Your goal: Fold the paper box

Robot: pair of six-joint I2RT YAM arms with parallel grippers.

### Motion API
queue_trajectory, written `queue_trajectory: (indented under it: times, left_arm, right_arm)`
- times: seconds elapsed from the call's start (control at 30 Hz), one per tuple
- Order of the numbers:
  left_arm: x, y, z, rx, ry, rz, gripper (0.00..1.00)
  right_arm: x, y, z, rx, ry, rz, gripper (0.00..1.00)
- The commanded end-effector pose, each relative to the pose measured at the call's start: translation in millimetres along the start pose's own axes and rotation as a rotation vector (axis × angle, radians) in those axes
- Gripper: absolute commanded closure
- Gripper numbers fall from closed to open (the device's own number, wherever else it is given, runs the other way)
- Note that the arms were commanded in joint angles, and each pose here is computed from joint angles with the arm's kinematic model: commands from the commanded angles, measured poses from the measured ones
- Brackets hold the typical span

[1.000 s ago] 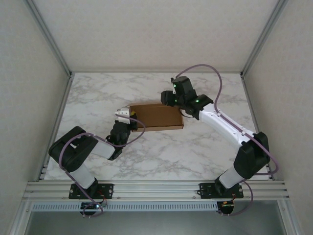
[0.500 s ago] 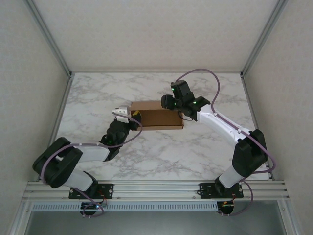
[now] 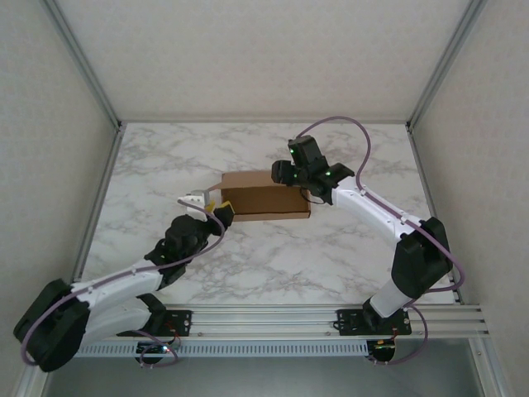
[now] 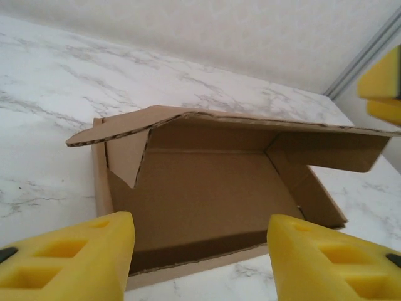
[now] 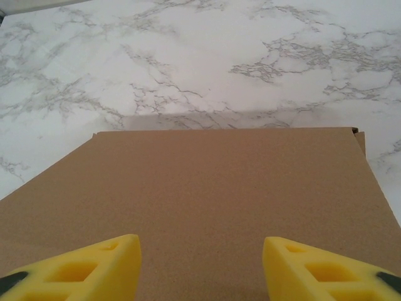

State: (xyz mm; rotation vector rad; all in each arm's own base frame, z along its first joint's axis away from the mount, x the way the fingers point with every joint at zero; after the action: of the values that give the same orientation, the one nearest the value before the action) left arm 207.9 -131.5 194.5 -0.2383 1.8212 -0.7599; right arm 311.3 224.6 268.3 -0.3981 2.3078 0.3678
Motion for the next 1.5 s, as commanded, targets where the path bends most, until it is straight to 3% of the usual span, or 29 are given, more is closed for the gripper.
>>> queue_trajectory:
  times: [0.0, 0.23, 0.33, 0.4, 0.73, 0.83, 1.03, 1.13, 1.33, 1.47]
  left_arm:
    - [-1.0, -6.0, -15.3, 0.038, 0.074, -0.001, 0.43]
    - [-58.3, -40.9, -38.2, 0.021, -0.011, 0.032, 0.48]
    - [-79.1, -48.9, -22.4, -0.144, 0.046, 0.023, 0.43]
    - [-84.0, -47.5, -3.7, -0.194, 0.141, 0.011, 0.36]
    - [-75.0, -15.8, 60.8, -0.290, 0.275, -0.170, 0.29]
    - [-65.7, -2.4, 68.7, -0.283, 0.277, -0.253, 0.29]
    - [-42.0, 27.9, 82.8, -0.431, 0.329, -0.315, 0.34]
    - [-33.2, 39.2, 85.5, -0.467, 0.344, -0.331, 0.35]
    - [-27.1, 51.5, 83.1, -0.495, 0.324, -0.328, 0.37]
    - [-24.4, 53.3, 84.5, -0.475, 0.326, -0.308, 0.37]
  right_arm:
    - [6.6, -2.5, 4.3, 0.000, 0.016, -0.008, 0.46]
    - [21.5, -2.7, 9.1, -0.035, 0.055, 0.003, 0.46]
    - [36.2, -4.7, 15.2, -0.037, 0.087, 0.006, 0.46]
    - [47.3, -6.8, 21.1, -0.032, 0.110, 0.012, 0.46]
    - [89.5, -15.7, 49.8, -0.009, 0.228, 0.017, 0.47]
    - [100.7, -17.5, 62.2, 0.003, 0.279, 0.030, 0.47]
    - [119.6, -17.9, 79.7, -0.010, 0.363, 0.080, 0.48]
    - [114.8, -15.9, 76.0, -0.019, 0.369, 0.068, 0.48]
    - [66.9, -9.8, 37.3, -0.074, 0.241, -0.009, 0.48]
    - [47.1, -26.6, 21.5, -0.085, 0.190, -0.008, 0.45]
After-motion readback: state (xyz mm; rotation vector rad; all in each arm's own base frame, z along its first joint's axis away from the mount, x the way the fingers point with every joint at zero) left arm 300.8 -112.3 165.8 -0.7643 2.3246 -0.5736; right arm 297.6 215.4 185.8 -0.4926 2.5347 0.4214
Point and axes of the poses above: each hand's point on the last joint's axis, 136 mm out from that joint toward the fingers, its own z axis out along the fingers, its own y axis along the line the jaws close on, x = y × z, the point moved 10 cm from there along -z, back along the fingers, and after that the axes turned 14 degrees about -z, right-handed, at the moved point
